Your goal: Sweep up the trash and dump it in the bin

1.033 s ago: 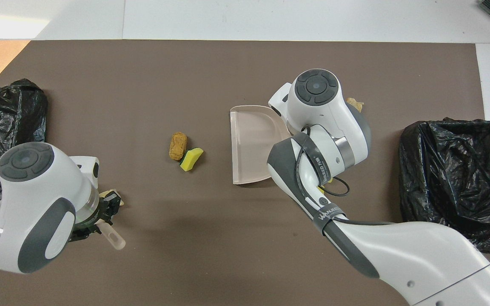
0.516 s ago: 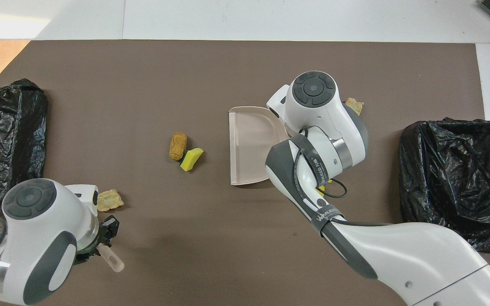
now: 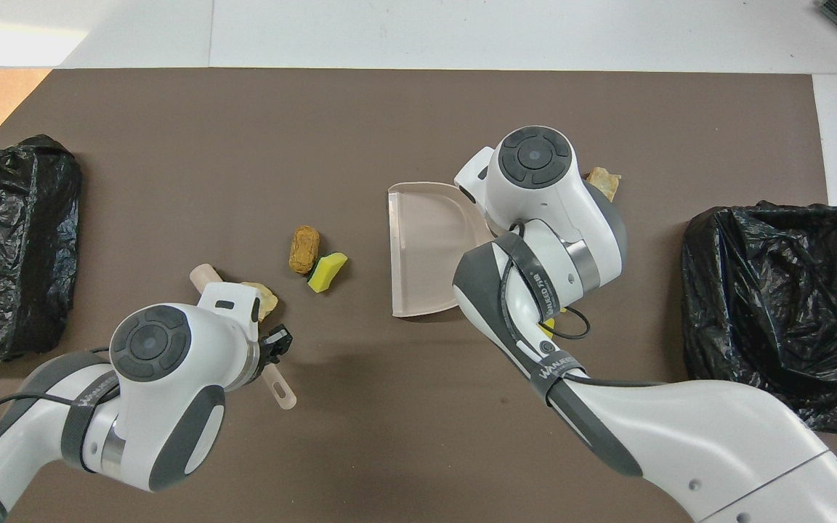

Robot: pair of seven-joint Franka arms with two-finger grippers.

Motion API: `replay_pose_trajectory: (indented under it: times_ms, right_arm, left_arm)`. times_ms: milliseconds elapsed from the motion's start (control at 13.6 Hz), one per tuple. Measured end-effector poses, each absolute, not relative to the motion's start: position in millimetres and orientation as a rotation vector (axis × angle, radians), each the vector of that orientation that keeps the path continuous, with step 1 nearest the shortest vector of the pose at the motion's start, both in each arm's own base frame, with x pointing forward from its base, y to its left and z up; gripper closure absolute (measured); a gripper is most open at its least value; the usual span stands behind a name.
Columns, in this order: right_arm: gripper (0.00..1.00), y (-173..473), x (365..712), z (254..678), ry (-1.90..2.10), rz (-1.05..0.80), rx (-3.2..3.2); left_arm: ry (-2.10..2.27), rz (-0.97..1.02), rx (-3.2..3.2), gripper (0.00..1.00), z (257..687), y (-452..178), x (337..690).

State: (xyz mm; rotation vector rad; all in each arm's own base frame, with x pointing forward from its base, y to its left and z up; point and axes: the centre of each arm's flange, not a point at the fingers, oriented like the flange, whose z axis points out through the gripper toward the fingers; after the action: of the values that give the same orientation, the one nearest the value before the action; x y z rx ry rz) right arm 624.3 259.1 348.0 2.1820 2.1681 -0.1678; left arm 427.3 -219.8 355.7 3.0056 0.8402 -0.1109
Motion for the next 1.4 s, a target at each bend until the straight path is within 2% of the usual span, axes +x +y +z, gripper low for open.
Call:
replay_pose_trajectory:
  times_ms: [443, 885, 1180, 1401]
  right_arm:
    - [0.68, 258, 624, 345, 2.167, -0.159, 2.183]
    - [0.68, 256, 625, 345, 2.164, -0.159, 2.189]
    - [0.68, 253, 626, 344, 2.160, -0.161, 2.193]
    - [0.68, 237, 632, 344, 2.152, -0.164, 2.205]
  left_arm:
    - [0.383, -0.020, 3.033, 0.74, 336, -270, 446]
    - [0.091, 0.114, 2.977, 0.74, 332, -354, 411]
    - [-0.026, 0.167, 2.922, 0.74, 339, -421, 418]
    - [-0.037, 0.130, 2.942, 0.74, 347, -428, 421]
